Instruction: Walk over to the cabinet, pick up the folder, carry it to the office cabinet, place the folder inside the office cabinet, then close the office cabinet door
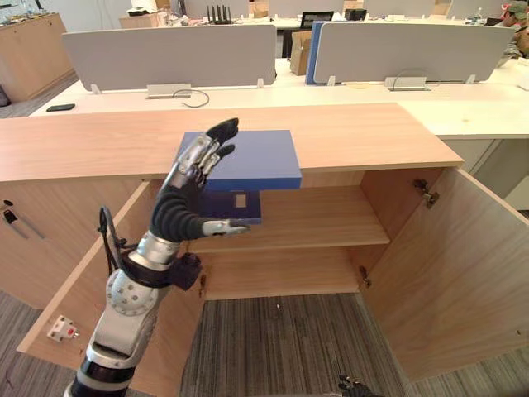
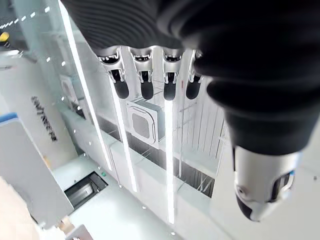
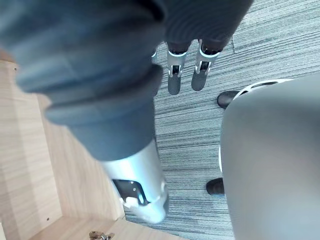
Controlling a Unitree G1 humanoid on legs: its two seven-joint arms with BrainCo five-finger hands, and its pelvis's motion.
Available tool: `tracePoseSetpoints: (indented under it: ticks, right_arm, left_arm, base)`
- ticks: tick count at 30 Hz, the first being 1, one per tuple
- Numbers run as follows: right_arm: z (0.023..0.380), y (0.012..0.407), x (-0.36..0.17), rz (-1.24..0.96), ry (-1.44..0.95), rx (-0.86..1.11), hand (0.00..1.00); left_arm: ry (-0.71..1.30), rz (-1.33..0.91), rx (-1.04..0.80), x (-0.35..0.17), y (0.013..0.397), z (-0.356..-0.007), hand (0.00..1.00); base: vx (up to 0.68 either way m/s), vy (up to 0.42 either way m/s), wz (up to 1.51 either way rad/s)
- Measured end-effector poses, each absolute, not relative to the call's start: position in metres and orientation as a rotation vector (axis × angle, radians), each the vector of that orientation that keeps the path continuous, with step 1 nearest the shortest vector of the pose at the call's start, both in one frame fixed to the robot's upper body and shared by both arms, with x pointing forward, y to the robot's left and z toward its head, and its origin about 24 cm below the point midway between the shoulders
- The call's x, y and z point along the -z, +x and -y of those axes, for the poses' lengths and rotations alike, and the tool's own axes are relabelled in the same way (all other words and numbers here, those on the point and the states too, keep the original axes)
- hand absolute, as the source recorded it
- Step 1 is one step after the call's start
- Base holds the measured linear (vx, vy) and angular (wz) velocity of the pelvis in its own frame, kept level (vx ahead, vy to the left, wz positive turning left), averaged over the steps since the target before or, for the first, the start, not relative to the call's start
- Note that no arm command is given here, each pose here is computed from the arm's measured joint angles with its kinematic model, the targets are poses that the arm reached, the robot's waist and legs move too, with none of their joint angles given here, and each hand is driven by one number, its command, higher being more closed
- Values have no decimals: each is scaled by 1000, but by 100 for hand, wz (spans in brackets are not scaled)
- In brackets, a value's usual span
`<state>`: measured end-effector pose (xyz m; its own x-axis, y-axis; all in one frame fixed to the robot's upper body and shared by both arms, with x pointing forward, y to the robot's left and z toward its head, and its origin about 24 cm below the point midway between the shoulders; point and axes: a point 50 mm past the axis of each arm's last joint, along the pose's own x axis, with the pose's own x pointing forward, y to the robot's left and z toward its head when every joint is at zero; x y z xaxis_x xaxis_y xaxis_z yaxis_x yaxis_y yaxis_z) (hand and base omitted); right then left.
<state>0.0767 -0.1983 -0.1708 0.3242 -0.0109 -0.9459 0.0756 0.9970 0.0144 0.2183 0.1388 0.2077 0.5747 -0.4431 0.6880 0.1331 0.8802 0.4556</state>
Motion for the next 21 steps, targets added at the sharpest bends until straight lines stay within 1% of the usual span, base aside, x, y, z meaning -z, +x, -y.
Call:
tracePoseSetpoints:
  ticks: [1,3,5,6,7,8,11,13,17,21]
  right_arm:
    - [198,76,171,-1241,59,58,0]
    - [199,73,171,-1249,57,64,0]
    - [199,72,172,-1251,53,72,0]
    - [200,73,171,-1246,49,78,0]
    - [200,73,171,-1245,49,81,0]
    - [201,73,171,-1243,59,108,0]
    - [205,72,171,-1242,61,139,0]
    - [207,68,171,-1251,59,157,0]
    - [208,65,172,-1252,84,195,0]
    - [208,64,172,-1253,89,200,0]
  left_arm:
    - [411,925,337,-210,220,-136,0]
    - [593,994,348,-213,232,-122,0]
    - [763,1000,393,-208,245,-114,0]
    - [880,994,414,-203,252,-112,0]
    - [937,990,416,-201,255,-113,0]
    - [1047,963,412,-193,265,-116,0]
    - [1192,897,377,-181,283,-127,0]
    - [1343,812,347,-168,296,-143,0]
    - [1473,730,300,-158,309,-159,0]
    - [1546,674,299,-151,316,-167,0]
  base:
    - [-86,-3,-10]
    - [-61,3,-13]
    - [-32,7,-18]
    - [-31,12,-17]
    - [-32,13,-17]
    - [-31,13,-12]
    - [-13,3,-5]
    - [0,0,0]
    - [0,0,0]
    - [0,0,0]
